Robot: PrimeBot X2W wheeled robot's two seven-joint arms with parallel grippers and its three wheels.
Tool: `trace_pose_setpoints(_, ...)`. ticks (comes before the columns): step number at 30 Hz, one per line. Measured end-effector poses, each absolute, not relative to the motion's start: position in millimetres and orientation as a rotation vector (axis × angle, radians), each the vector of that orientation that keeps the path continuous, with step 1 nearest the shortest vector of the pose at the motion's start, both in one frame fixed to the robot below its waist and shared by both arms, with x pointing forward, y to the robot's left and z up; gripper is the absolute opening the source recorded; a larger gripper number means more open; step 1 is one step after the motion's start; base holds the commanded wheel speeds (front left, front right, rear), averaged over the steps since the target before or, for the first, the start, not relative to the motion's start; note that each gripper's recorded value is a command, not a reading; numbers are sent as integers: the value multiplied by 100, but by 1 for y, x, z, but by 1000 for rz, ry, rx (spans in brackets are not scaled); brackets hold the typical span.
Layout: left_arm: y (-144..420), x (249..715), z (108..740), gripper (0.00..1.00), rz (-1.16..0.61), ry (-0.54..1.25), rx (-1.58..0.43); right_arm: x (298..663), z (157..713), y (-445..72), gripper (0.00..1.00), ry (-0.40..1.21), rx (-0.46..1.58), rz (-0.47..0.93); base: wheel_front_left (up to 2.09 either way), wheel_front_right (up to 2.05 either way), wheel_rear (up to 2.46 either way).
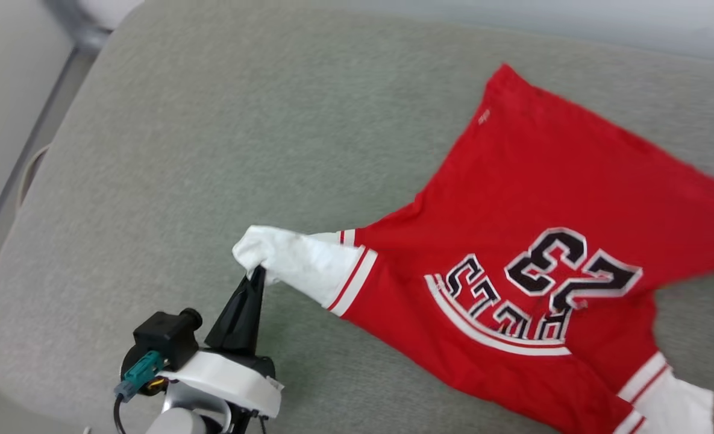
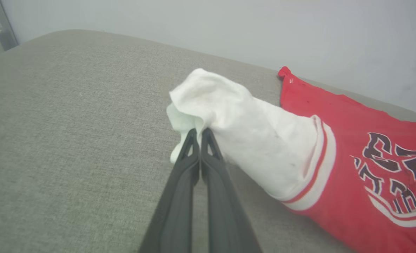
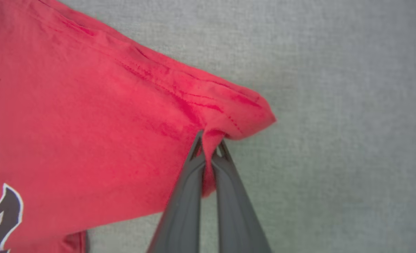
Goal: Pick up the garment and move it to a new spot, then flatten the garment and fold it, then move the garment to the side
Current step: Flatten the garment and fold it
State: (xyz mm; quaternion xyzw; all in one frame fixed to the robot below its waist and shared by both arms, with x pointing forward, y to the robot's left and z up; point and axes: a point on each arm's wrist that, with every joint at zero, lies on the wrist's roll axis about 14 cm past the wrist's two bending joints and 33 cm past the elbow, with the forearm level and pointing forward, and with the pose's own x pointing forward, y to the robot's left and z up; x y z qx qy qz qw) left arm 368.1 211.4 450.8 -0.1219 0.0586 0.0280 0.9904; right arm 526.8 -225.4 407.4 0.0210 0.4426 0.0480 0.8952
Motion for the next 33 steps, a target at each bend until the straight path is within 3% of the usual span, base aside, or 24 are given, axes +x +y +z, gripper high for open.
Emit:
trace_pose_setpoints(6,204,365,453,0,18,132,-243,435,406,-273,0,900,108,-6,0,0,0)
trace_pose_setpoints(7,199,365,455,0,-3,135,-245,386,397,-281,0,908,154,-52,0,0,0)
trace_pose_setpoints(12,192,367,460,0,-39,127,-241,313,378,-282,0,935,254,-139,0,0,0)
trace_pose_setpoints(18,188,362,467,0,-64,118,-235,250,355,-265,0,964,379,-213,0,0,0)
trace_pose_setpoints(22,184,362,468,0,-75,121,-233,235,347,-258,0,952,426,-229,0,0,0)
trace_pose_setpoints(23,183,362,469,0,-80,121,-233,235,346,-257,22,936,440,-232,0,0,0)
trace_pose_setpoints(24,181,362,469,0,-85,122,-233,237,347,-257,89,909,435,-234,0,0,0)
trace_pose_setpoints(25,180,361,469,0,-88,123,-232,240,349,-258,100,874,433,-239,0,0,0)
trace_pose_setpoints(33,179,358,473,0,-91,119,-233,300,412,-278,100,399,367,-274,0,0,0)
